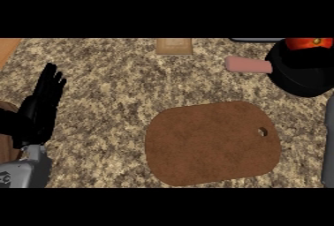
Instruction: Pick the tomato from the cutting board and place it in the pot
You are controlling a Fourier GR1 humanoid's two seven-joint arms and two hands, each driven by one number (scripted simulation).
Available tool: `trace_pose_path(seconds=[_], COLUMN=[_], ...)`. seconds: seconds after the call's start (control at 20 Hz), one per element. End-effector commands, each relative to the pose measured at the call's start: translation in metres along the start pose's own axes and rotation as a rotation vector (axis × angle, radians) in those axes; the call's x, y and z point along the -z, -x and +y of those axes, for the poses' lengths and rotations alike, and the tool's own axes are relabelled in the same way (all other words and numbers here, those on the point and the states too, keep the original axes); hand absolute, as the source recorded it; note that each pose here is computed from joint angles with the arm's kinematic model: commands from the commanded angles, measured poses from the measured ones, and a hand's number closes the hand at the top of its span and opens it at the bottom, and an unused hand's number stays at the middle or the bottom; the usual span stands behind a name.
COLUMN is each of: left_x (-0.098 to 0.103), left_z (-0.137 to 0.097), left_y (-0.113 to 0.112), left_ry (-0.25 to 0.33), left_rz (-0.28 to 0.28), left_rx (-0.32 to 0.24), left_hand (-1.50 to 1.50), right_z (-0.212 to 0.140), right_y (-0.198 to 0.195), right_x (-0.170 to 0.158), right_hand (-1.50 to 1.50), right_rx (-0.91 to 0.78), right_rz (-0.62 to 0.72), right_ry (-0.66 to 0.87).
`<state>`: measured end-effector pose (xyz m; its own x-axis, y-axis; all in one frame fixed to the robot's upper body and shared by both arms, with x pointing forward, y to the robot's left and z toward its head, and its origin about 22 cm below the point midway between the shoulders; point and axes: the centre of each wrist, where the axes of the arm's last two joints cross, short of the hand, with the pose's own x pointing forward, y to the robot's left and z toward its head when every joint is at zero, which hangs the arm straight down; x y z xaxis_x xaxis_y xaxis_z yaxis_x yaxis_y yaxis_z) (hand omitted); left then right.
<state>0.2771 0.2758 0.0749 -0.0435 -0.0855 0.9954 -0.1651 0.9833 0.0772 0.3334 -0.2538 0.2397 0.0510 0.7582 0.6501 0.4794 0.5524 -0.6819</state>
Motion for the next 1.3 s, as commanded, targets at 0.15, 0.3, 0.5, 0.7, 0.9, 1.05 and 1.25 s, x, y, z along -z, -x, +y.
trace_pose_path(seconds=[0.15,0.3,0.5,0.7,0.9,1.05,1.25], left_x=[0.011,0.013,0.010,0.010,0.015,0.012,0.015], left_z=[0.012,0.011,-0.013,-0.009,-0.007,-0.011,-0.009], left_y=[-0.019,-0.017,-0.013,-0.005,-0.015,-0.030,-0.023], left_ry=[0.012,0.019,0.017,0.012,0.037,0.058,0.045], left_rz=[-0.003,-0.001,-0.018,-0.015,-0.014,-0.017,-0.045], left_rx=[0.002,0.008,-0.012,0.004,-0.007,-0.008,0.003], left_hand=[0.00,0.00,0.00,0.00,0.00,0.00,0.00], right_z=[0.006,-0.006,0.001,0.006,0.023,0.037,0.027], right_y=[0.041,0.078,0.092,0.150,0.155,0.175,0.195], right_x=[0.046,0.062,0.056,0.065,0.084,0.080,0.081], right_hand=[1.50,1.50,1.50,1.50,1.50,1.50,-1.50], right_rx=[0.016,0.115,-0.368,-0.404,-0.405,-0.365,-0.218], right_rz=[0.074,0.068,0.026,0.082,0.091,0.166,0.299], right_ry=[0.021,0.061,0.142,0.144,0.101,0.071,-0.004])
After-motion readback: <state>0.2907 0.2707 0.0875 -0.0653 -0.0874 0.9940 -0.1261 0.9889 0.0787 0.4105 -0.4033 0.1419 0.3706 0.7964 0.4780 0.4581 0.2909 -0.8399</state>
